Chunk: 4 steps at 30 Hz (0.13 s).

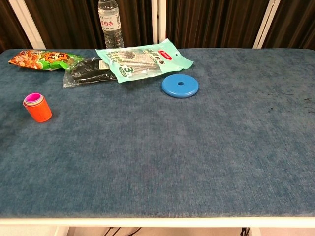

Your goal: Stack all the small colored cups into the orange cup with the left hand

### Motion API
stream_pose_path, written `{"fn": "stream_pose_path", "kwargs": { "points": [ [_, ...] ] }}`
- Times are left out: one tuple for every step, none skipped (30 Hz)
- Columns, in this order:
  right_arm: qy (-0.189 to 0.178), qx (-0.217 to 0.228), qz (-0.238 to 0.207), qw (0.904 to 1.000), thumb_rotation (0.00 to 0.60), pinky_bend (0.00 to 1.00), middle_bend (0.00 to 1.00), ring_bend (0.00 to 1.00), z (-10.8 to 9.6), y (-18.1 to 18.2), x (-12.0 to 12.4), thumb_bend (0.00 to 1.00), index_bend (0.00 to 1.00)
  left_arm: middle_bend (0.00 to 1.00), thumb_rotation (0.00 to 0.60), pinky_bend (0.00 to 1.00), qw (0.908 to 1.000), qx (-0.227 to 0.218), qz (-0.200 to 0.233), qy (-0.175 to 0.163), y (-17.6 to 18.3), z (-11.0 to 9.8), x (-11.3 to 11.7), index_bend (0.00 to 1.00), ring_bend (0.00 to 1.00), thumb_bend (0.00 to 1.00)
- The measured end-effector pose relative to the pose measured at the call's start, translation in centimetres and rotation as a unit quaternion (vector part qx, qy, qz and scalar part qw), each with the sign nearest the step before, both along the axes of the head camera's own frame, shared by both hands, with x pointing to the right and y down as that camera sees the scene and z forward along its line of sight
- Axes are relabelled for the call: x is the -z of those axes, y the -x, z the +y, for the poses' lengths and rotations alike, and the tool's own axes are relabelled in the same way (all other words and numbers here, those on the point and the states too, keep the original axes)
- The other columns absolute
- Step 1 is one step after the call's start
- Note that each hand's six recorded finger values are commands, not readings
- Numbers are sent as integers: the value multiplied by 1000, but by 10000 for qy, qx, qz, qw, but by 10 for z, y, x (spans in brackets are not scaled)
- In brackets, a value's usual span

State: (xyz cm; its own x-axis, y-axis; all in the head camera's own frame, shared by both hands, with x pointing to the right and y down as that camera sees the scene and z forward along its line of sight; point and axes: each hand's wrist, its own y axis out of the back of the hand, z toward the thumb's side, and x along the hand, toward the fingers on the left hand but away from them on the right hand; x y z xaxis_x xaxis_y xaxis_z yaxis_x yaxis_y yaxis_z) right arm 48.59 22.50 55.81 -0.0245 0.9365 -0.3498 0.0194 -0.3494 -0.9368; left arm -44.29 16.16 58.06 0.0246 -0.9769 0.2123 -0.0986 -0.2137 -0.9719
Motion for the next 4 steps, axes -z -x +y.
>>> {"fn": "stream_pose_path", "kwargs": {
  "points": [
    [-3, -21, -46, 10000, 600, 0, 0, 0, 1, 0, 0, 265, 0, 62, 600, 58, 10000, -17, -73, 27, 4, 6, 0, 54, 0, 110],
    [0, -38, -69, 10000, 600, 0, 0, 0, 1, 0, -1, 265, 0, 62, 600, 57, 9999, -36, -126, 58, 6, 11, 1, 54, 0, 111],
    [7, -53, -74, 10000, 600, 0, 0, 0, 2, 0, -1, 265, 0, 62, 600, 53, 9999, -43, -142, 77, 7, 13, 1, 54, 0, 111],
    [22, -70, -69, 9999, 600, 0, 0, 0, 2, -1, -1, 266, 0, 62, 600, 50, 9998, -54, -153, 96, 8, 15, 1, 54, 0, 111]
  ]
}}
